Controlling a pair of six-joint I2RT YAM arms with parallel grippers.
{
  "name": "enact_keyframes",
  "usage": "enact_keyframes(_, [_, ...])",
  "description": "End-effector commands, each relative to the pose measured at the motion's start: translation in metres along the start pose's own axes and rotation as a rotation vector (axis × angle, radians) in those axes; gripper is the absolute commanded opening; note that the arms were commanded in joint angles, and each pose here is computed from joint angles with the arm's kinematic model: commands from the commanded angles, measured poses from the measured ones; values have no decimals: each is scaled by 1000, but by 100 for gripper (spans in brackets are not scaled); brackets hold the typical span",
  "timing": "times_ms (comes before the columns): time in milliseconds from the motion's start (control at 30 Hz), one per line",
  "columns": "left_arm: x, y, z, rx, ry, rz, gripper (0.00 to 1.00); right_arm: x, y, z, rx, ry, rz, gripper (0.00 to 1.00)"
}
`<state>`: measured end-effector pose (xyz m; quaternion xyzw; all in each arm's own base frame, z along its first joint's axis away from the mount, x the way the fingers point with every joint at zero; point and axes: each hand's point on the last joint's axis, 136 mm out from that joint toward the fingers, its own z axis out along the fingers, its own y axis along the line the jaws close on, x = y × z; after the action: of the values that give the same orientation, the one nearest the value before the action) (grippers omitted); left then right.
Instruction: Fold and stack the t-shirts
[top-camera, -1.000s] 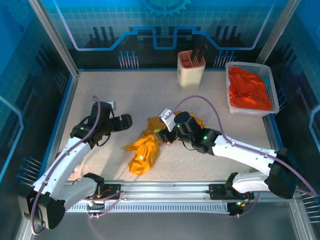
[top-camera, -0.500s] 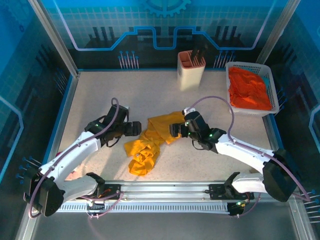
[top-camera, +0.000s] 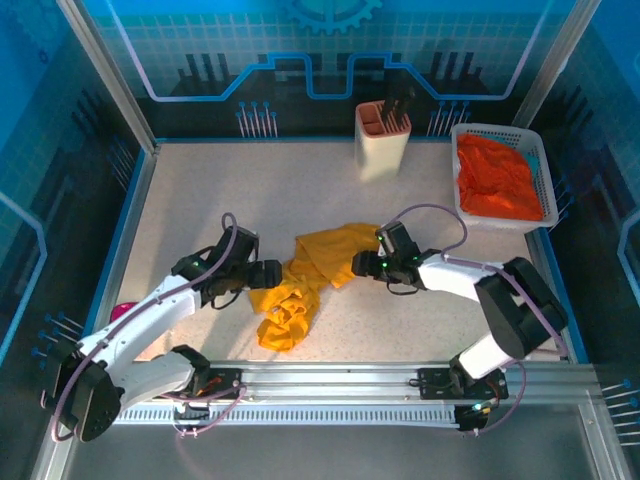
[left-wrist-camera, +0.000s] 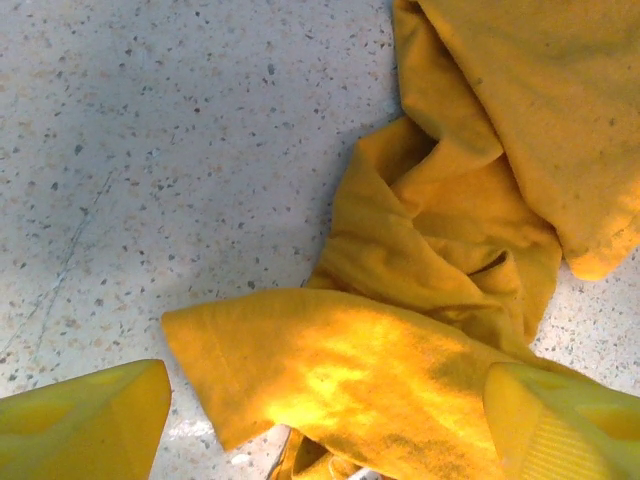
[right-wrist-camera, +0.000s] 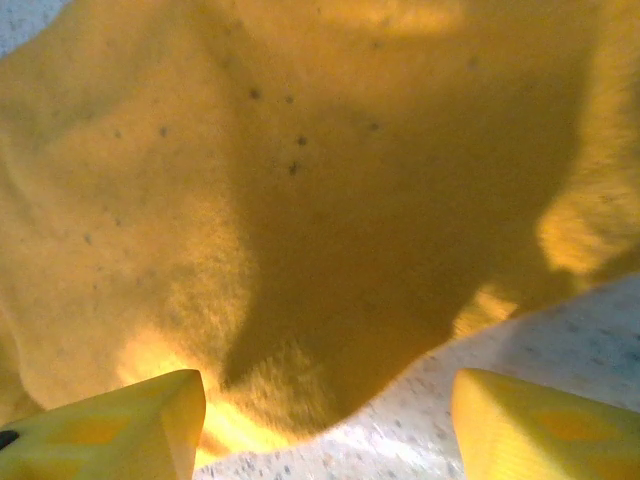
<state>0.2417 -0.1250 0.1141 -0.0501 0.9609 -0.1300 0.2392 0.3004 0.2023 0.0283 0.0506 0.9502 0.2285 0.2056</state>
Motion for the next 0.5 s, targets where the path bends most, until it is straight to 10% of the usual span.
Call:
enact_keyframes(0, [13, 4, -5, -1, 29, -34, 83, -8, 31, 12, -109, 10, 33, 63])
enact_keyframes(333, [38, 23, -1, -46, 74, -132, 83, -48, 70, 4, -229, -78, -8, 0])
enact_keyframes(467, [45, 30, 5, -70, 83, -181, 82, -75, 79, -36, -299, -257, -43, 0])
